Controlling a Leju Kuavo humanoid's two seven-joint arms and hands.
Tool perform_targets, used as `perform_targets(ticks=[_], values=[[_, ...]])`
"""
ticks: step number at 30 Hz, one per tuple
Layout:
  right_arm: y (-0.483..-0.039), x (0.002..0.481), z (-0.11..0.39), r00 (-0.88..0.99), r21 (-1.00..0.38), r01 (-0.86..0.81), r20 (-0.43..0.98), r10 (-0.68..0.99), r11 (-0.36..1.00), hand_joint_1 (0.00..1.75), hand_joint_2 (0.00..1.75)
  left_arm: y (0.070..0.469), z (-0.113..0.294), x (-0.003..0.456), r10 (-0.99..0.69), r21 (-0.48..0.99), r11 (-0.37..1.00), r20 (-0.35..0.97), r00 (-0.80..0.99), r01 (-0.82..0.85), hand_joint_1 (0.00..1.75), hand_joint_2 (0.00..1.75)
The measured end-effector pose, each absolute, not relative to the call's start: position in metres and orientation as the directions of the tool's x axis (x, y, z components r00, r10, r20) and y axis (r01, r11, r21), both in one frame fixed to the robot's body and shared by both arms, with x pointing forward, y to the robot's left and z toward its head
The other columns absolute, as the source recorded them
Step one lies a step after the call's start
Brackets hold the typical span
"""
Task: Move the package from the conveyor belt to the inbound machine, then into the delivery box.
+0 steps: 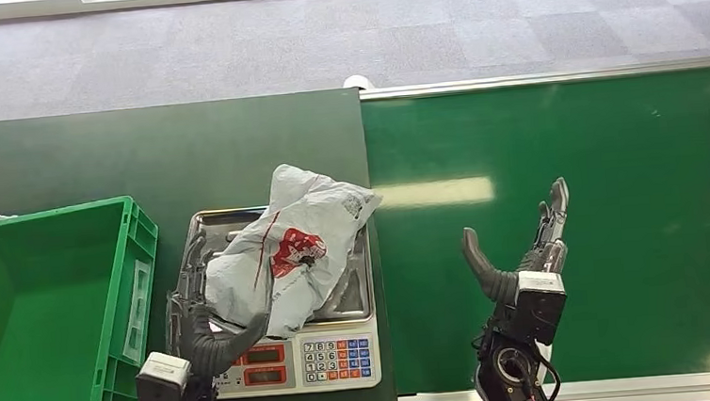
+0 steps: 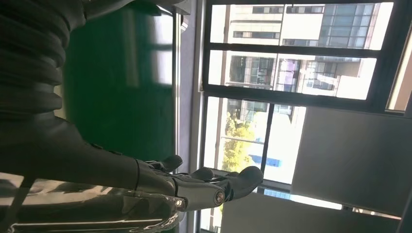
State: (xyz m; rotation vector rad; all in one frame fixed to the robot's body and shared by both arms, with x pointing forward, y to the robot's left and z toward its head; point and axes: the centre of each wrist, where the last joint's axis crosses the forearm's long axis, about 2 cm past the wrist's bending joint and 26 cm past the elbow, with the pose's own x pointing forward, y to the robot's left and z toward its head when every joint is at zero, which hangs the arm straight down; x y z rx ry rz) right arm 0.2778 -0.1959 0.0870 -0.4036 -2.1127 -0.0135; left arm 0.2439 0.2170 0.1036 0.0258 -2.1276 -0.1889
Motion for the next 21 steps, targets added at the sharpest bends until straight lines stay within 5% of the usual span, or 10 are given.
perform_targets(ticks=[7,21], values=[[-0.206,0.274,0.076,-0.434,-0.195,0.214,0.859,0.272,0.957,0.0,1.75,0.198,0.103,0.252,-0.347,0.458,0.881,0.796,-0.495,0.118,0.0,1.75],[-0.203,0.266,0.057,-0.349,-0.267,0.172,0.883,0.312,0.948,0.0,1.75,0.185,0.086,0.256,-0.515,0.621,0.754,0.761,-0.396,0.212,0.0,1.75]])
